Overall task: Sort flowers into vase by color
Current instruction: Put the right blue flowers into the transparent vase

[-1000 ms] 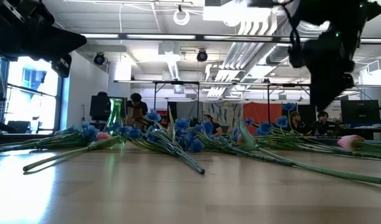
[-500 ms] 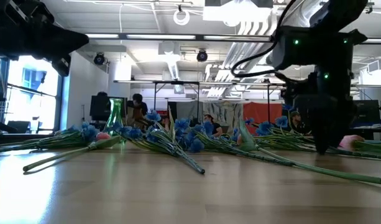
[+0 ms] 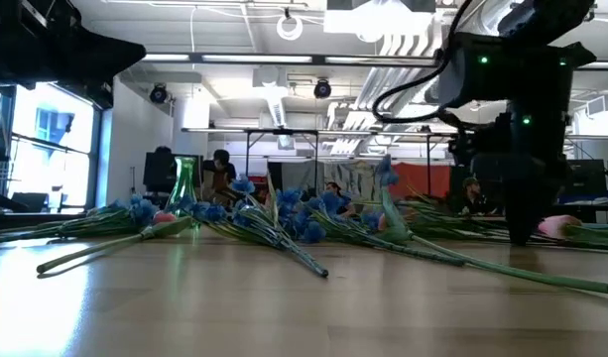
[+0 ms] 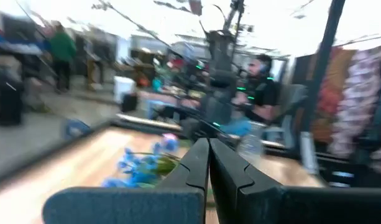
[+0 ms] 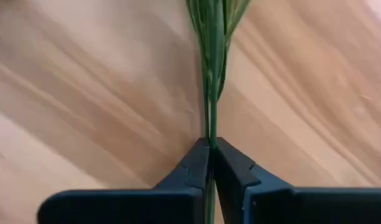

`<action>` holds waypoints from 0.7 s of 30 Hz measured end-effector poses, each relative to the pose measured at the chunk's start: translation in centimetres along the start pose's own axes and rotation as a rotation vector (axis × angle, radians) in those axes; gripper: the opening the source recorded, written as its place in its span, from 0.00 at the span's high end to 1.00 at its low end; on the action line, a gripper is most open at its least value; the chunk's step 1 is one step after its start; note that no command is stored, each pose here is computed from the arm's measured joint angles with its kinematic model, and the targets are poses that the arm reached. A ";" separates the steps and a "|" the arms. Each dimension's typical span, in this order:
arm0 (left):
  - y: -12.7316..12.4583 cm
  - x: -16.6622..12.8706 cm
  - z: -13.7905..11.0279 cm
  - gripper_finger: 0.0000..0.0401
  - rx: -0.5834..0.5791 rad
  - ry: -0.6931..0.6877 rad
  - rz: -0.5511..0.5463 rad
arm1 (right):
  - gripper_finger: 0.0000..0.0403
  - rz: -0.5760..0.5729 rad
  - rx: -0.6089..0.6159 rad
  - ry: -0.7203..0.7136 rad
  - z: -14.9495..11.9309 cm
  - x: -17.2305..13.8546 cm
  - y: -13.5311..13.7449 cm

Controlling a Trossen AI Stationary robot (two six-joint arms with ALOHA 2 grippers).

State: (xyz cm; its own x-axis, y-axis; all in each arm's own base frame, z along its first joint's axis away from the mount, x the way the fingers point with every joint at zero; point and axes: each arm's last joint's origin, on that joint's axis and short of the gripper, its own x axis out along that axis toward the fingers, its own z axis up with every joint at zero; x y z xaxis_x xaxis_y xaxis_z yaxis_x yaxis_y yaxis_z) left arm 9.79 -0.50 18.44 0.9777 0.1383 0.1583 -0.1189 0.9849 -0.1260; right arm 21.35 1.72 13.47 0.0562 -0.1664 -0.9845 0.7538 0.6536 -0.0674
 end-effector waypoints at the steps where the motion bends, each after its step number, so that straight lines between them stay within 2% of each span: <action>1: 0.0 0.0 0.1 1.00 0.010 -0.012 0.014 | 0.96 -0.012 0.002 -0.019 -0.3 -0.3 -0.1; 3: 0.0 0.1 0.3 1.00 0.009 -0.034 0.014 | 0.98 -0.033 -0.010 -0.065 -0.9 -1.4 -0.7; 5: -0.1 0.3 0.5 1.00 0.032 -0.054 -0.003 | 0.99 0.034 0.002 -0.172 -0.9 -3.0 -0.8; 9: -0.6 0.9 1.2 1.00 0.078 -0.121 -0.048 | 0.99 0.109 0.022 -0.354 -1.7 -5.6 -2.7; 12: -0.9 1.6 1.2 1.00 0.126 -0.139 -0.066 | 0.99 0.223 0.028 -0.568 -2.4 -7.7 -4.0; 16: -1.2 2.7 0.8 1.00 0.155 -0.127 -0.063 | 1.00 0.414 -0.066 -0.821 -3.7 -11.3 -4.9; 21: -1.5 4.1 0.1 1.00 0.141 -0.073 -0.064 | 1.00 0.682 -0.176 -0.999 -5.5 -15.7 -5.9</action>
State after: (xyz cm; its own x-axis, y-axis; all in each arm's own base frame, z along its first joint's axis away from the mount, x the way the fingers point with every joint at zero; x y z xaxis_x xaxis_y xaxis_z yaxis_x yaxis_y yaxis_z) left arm 13.98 -1.45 19.42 0.9694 0.0770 0.2332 -0.0849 0.9961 0.0240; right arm 12.44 4.52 28.46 0.9418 -0.1940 -0.2746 0.2791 0.9065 0.3168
